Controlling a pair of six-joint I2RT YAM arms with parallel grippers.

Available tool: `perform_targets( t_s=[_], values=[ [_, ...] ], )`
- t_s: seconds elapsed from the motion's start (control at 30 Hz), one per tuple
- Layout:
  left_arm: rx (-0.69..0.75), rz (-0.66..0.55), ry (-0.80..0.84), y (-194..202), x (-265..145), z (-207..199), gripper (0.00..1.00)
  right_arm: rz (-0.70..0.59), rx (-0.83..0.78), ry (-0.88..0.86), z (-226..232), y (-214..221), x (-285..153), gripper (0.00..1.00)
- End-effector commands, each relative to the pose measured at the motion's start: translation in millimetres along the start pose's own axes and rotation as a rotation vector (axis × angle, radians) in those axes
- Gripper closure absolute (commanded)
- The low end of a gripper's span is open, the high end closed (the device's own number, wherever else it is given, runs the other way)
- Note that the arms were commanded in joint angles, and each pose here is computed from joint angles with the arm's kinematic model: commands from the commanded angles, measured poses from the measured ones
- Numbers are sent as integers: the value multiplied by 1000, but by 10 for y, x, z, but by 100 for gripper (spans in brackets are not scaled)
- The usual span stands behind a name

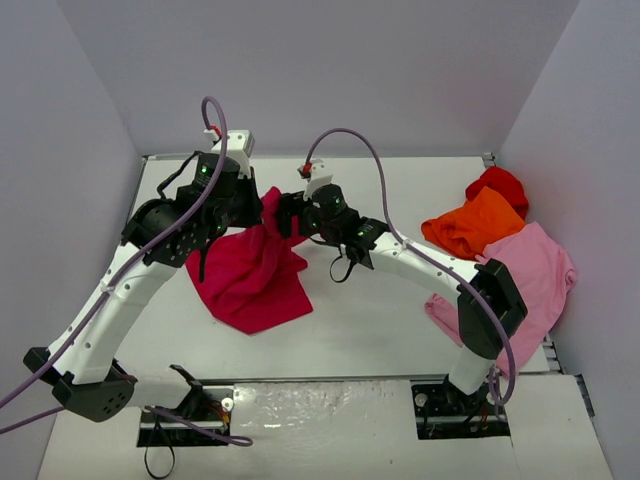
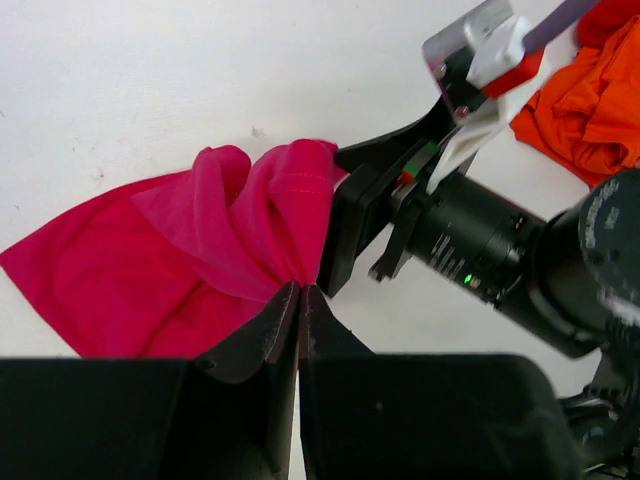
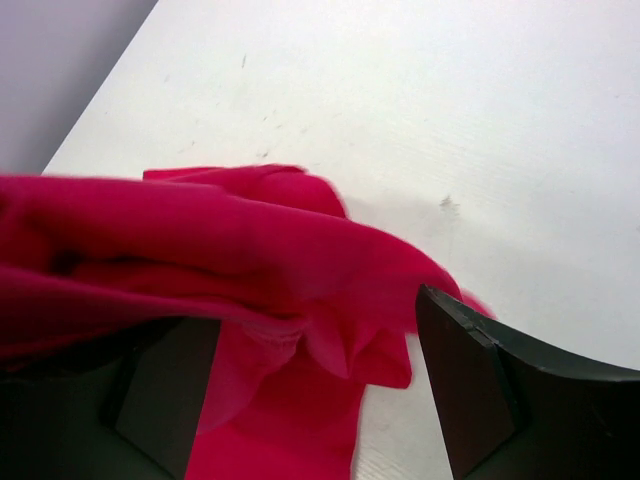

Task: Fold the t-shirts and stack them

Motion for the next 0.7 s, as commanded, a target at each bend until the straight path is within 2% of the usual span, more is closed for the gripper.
perform_targets(
  t_s=[0.0, 0.07, 0.13, 0.2, 0.3, 0.4, 0.57, 0.67],
  values=[
    [-41, -103, -16, -208, -210, 56, 100, -155, 21, -97, 188, -648, -210, 36],
    [-38, -99, -23, -204, -189, 61, 100, -141, 27, -107, 199, -630, -201, 56],
    [-35, -92, -23, -193, -168, 57, 100, -129, 31, -100, 183, -599, -194, 67],
    [-36, -95, -17, -197, -168, 49, 100, -121, 33, -94, 167, -578, -183, 64],
    [-40, -101, -17, -205, -172, 50, 100, -99, 29, -114, 171, -548, -168, 51],
    [-38, -102, -25, -206, -177, 65, 100, -85, 33, -147, 220, -538, -168, 49],
    [-41, -102, -22, -197, -174, 58, 100, -82, 35, -174, 236, -504, -119, 52],
    [-47, -108, -21, -194, -201, 63, 100, -76, 24, -184, 224, -492, -61, 49]
  ],
)
Point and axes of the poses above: each gripper's point midway between its finger pads, its own x axis out along the fingers, its own z axis along the line the jaws close on, y = z × x, the point moved 4 cm from there along -x, back along the fingers, and after that the axes turned 14 degrees about x, right-handed, at the moved point
